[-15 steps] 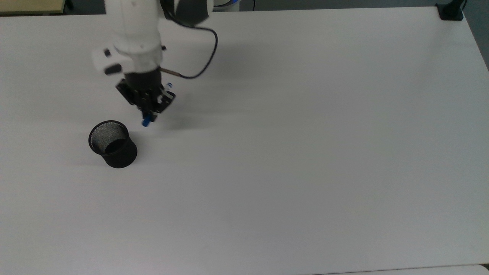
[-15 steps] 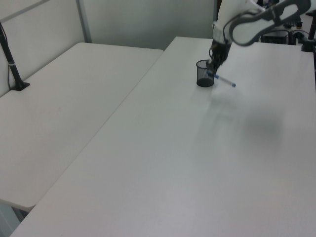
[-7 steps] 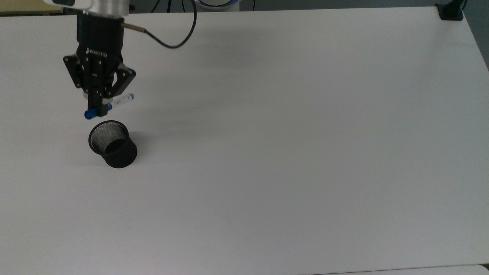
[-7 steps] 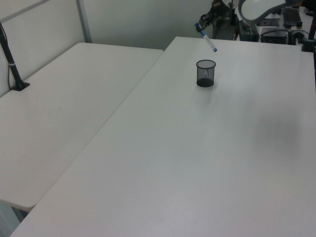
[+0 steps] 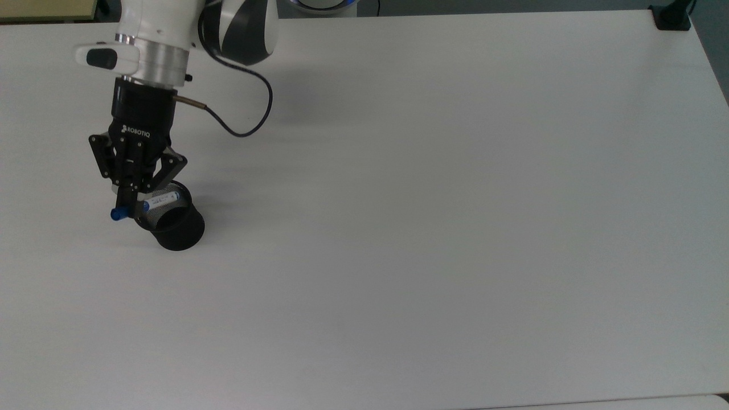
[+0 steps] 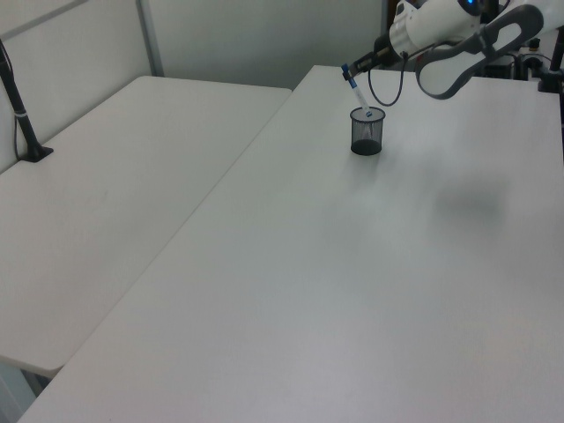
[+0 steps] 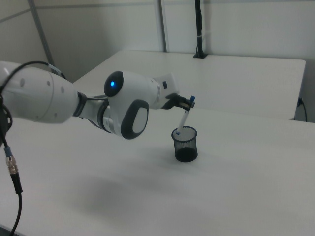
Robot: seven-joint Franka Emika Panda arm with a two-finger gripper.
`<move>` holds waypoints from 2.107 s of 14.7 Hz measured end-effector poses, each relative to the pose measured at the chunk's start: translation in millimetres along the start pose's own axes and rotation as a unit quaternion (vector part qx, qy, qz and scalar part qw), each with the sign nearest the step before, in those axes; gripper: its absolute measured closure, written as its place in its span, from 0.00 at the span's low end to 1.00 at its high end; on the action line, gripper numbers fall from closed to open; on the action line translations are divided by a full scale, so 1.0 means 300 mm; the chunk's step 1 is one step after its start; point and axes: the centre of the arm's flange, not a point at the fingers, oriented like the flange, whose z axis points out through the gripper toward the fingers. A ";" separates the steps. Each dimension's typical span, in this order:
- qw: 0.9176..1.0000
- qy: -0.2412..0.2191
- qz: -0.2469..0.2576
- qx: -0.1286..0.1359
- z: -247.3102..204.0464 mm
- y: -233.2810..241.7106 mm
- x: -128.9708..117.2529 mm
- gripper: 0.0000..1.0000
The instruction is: Insert the marker
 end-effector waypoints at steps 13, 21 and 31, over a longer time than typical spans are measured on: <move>0.999 0.020 -0.030 -0.003 0.085 0.044 -0.071 0.33; 0.992 -0.123 -0.001 -0.008 -0.257 -0.110 0.250 0.00; 0.911 -0.410 0.032 -0.042 -0.645 -0.265 0.312 0.00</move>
